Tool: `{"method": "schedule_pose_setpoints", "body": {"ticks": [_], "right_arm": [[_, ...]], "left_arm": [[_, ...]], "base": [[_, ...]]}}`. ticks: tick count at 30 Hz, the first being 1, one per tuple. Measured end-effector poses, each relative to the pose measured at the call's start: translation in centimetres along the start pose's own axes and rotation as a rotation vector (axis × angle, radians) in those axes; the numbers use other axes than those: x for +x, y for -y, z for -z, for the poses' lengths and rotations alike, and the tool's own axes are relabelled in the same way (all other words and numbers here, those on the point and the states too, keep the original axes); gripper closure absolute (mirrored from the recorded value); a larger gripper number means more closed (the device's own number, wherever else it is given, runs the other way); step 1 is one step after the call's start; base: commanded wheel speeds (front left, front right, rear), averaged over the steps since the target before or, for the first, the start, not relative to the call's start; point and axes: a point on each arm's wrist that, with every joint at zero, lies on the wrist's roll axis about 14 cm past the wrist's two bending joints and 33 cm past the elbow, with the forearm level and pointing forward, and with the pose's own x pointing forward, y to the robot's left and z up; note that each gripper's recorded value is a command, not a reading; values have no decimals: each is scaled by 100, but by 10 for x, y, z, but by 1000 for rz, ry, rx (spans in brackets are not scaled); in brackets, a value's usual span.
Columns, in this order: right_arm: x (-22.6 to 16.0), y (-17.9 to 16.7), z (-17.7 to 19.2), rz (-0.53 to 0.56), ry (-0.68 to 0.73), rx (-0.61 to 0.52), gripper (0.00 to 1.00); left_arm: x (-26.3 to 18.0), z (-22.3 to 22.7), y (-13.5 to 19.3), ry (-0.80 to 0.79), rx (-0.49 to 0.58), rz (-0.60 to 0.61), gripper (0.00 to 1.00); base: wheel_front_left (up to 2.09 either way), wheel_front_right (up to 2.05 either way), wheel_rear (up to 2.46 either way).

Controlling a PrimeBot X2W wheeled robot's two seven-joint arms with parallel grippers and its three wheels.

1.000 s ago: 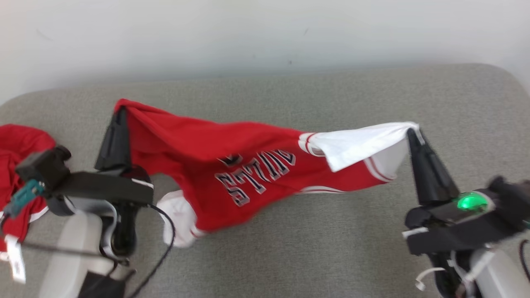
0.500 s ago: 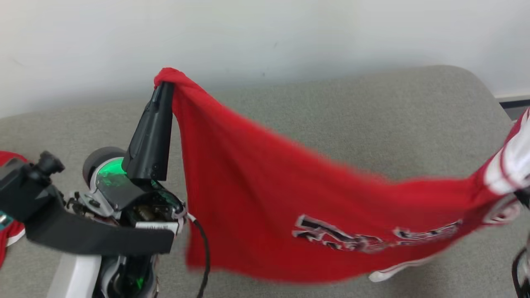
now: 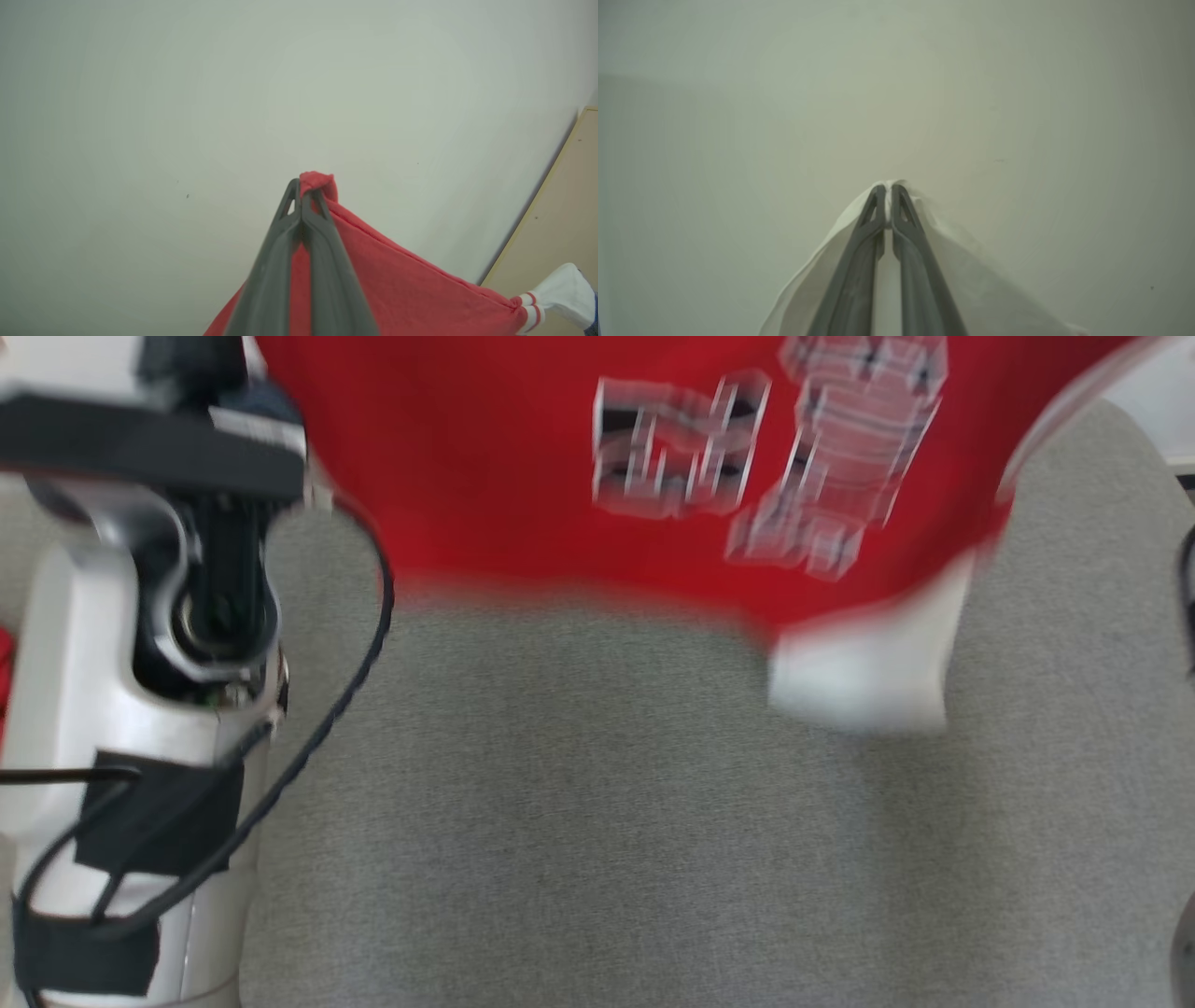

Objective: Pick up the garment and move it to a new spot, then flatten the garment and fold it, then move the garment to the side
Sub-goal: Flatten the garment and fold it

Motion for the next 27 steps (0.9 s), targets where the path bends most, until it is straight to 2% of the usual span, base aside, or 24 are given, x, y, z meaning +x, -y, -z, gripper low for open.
{"method": "schedule_pose_setpoints", "body": {"ticks": [3, 6, 9, 12, 14, 16, 22, 25, 27], "right_arm": [[11, -17, -24, -65, 91, 32, 100], [6, -16, -17, -77, 66, 26, 100], [-26, 15, 35, -6, -134, -12, 100], [-106, 65, 115, 157, -456, -24, 100], [-165, 82, 159, 244, -652, 3, 100], [-205, 88, 188, 295, -781, 24, 100], [-231, 102, 212, 347, -881, 32, 100], [-236, 112, 208, 375, -880, 39, 100], [-240, 108, 205, 346, -894, 47, 100]], "left_arm": [[7, -35, 22, 111, -19, 74, 100], [-1, -44, 16, 137, 4, 65, 100], [-24, 0, -18, 10, 44, -21, 100], [-71, 75, -75, -223, 82, -180, 100], [-104, 112, -110, -345, 89, -286, 100], [-129, 137, -138, -444, 119, -357, 100], [-149, 176, -171, -583, 138, -428, 100], [-151, 197, -172, -657, 131, -414, 100], [-160, 205, -171, -705, 102, -416, 100]], "base": [[0, 0, 0], [0, 0, 0], [0, 0, 0], [0, 0, 0], [0, 0, 0], [0, 0, 0], [0, 0, 0], [0, 0, 0], [0, 0, 0]]}}
